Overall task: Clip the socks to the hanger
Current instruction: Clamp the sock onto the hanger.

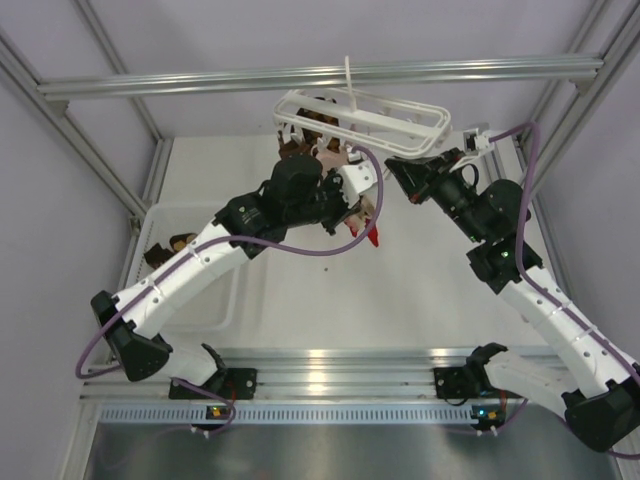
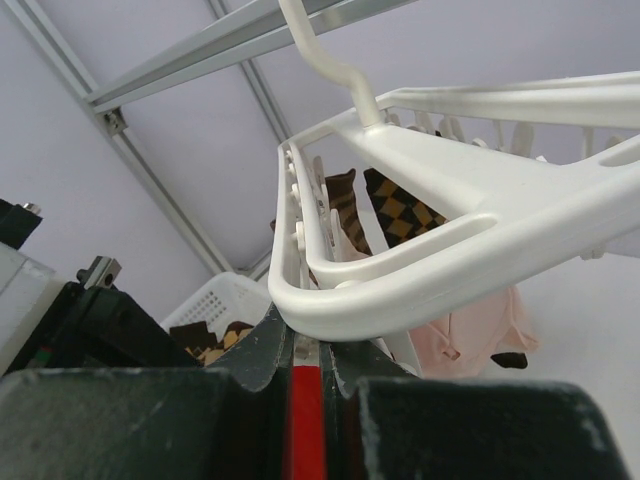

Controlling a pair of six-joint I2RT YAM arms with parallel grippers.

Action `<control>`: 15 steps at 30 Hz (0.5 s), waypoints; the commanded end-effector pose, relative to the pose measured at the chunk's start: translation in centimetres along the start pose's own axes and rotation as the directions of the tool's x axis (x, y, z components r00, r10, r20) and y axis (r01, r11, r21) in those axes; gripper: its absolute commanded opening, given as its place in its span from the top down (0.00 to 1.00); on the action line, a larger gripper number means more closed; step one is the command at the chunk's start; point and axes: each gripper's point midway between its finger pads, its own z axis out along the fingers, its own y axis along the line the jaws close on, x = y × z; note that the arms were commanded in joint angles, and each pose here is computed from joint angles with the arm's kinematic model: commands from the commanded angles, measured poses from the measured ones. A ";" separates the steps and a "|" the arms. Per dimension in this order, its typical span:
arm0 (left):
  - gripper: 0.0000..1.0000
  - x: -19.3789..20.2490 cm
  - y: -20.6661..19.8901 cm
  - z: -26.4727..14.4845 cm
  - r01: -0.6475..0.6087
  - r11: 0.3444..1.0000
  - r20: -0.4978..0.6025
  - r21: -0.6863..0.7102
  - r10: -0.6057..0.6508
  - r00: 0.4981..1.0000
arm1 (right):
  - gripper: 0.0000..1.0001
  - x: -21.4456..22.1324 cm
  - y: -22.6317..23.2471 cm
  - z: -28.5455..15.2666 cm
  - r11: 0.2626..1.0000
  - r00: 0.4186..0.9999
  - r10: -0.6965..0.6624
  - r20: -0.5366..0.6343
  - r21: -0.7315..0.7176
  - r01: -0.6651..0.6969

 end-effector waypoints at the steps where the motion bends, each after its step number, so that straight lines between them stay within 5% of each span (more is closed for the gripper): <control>1: 1.00 -2.7 1.8 -0.2 0.008 0.993 0.063 -0.118 -0.001 0.998 | 1.00 -2.1 0.9 -0.2 1.000 0.999 -0.012 0.037 -0.024 0.013; 15: 1.00 -3.9 2.2 0.9 0.005 0.987 0.115 -0.163 0.014 0.993 | 1.00 -1.5 1.0 0.0 0.999 1.000 0.009 0.022 -0.033 -0.009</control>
